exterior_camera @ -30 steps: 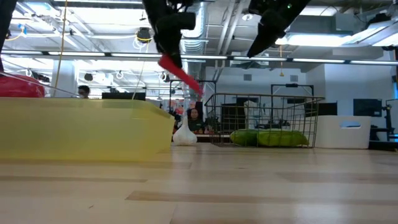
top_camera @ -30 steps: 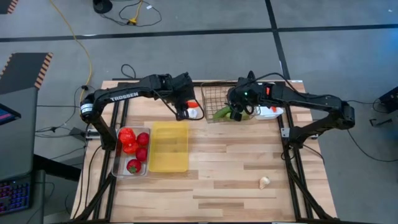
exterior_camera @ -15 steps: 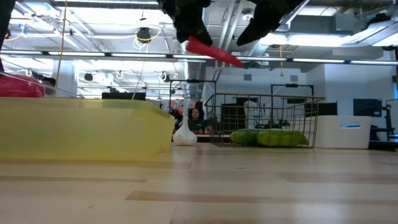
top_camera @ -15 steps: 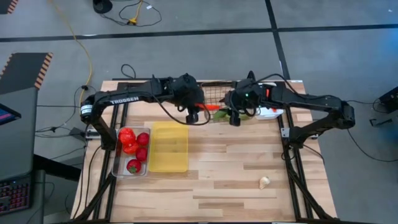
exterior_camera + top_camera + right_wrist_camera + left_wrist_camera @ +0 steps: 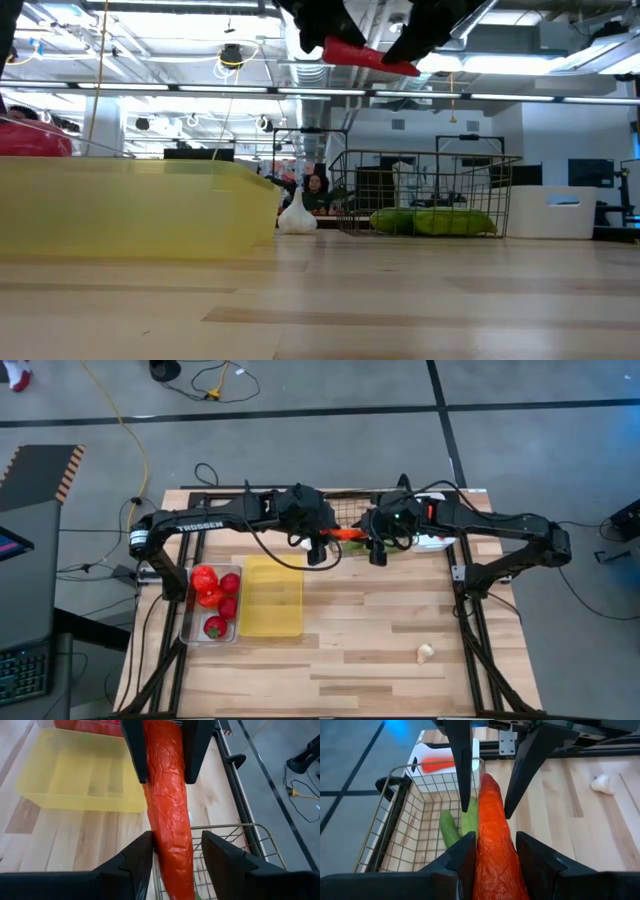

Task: Sort produce into baskets
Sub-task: Put the carrot into the white bin

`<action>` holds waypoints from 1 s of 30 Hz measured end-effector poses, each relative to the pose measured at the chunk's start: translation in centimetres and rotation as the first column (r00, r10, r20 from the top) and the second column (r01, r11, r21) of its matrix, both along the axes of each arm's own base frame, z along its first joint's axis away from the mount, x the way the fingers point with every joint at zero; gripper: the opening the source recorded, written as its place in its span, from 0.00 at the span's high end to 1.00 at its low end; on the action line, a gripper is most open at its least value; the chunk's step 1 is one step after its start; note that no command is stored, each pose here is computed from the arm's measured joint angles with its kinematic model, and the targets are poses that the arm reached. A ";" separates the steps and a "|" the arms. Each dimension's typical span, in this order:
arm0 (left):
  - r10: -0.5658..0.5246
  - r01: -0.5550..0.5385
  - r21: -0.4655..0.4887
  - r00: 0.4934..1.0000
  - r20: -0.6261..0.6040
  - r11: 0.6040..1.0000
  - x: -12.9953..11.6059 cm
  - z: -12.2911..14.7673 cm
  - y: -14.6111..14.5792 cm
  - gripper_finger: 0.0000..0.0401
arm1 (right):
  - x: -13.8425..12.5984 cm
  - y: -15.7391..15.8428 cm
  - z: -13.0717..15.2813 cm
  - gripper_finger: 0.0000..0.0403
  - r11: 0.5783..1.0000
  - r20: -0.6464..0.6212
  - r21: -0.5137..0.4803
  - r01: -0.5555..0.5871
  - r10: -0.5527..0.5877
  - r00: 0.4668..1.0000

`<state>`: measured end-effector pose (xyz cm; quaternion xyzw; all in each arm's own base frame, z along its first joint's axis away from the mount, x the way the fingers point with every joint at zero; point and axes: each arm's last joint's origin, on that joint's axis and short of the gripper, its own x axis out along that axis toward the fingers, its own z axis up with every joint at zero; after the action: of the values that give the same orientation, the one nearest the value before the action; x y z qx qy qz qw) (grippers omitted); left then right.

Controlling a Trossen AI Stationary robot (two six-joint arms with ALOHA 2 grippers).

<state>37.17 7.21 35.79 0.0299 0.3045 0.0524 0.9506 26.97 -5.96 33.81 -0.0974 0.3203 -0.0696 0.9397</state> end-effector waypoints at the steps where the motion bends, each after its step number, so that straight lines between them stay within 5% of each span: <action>1: -0.004 0.004 0.006 1.000 0.000 1.000 0.0 0.0 0.0 0.70 | 0.0 0.0 0.0 0.52 1.000 0.000 0.000 0.000 0.000 1.000; 13: -0.019 0.020 0.051 1.000 -0.005 0.998 0.0 0.0 0.1 0.70 | 0.0 0.0 0.0 0.76 1.000 -0.001 0.000 0.001 -0.001 1.000; 30: 0.011 -0.008 0.137 1.000 -0.021 0.991 0.0 0.0 0.1 0.68 | 0.0 -0.1 0.0 0.75 1.000 0.002 -0.003 0.005 -0.005 1.000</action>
<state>37.19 7.27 35.82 0.0942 0.3108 0.0772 0.9427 26.98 -6.02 33.82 -0.0981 0.3197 -0.0727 0.9396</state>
